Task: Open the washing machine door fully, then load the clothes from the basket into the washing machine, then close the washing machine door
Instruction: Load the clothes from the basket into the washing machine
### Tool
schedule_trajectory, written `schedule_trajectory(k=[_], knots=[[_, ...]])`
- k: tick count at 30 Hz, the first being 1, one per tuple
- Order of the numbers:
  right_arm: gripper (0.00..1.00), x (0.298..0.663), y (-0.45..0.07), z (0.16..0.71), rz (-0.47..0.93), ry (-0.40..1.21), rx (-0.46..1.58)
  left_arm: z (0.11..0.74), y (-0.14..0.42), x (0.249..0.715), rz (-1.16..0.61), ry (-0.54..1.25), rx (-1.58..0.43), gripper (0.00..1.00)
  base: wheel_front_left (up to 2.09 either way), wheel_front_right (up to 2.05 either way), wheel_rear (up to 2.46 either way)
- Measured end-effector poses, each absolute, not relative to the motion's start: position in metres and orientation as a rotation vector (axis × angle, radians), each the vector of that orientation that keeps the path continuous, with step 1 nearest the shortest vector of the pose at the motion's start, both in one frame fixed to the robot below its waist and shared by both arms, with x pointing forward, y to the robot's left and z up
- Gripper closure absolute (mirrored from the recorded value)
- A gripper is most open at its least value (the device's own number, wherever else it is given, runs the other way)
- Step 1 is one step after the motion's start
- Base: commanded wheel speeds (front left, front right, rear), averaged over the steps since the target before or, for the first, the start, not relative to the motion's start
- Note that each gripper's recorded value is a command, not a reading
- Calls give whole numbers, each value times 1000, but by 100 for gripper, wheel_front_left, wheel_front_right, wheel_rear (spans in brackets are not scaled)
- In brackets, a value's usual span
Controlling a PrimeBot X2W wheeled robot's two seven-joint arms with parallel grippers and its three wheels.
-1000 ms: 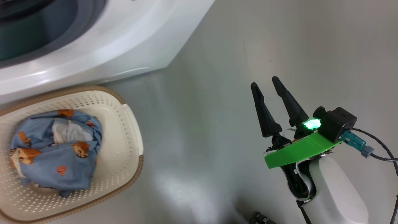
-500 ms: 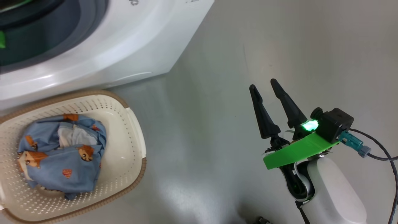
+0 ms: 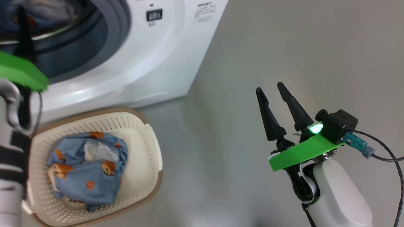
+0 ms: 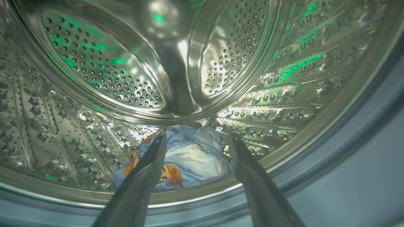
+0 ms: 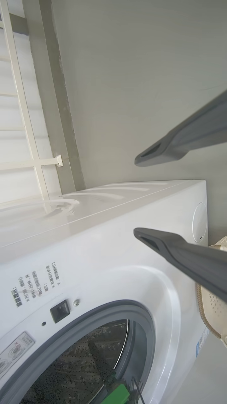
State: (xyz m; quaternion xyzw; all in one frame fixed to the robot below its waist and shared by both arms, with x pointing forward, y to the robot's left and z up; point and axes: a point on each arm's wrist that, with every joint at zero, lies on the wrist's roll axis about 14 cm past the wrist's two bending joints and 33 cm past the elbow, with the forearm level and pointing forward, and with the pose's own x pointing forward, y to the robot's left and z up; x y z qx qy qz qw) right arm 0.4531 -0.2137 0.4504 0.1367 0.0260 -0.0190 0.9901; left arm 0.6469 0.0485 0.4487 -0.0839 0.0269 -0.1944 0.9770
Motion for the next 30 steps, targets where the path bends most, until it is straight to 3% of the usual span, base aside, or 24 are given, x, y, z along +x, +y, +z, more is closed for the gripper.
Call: schedule_trajectory(k=[30], knots=[[0, 406, -185, 515, 77, -81, 268, 508, 128, 470, -252, -51, -195, 0, 0, 0, 0]])
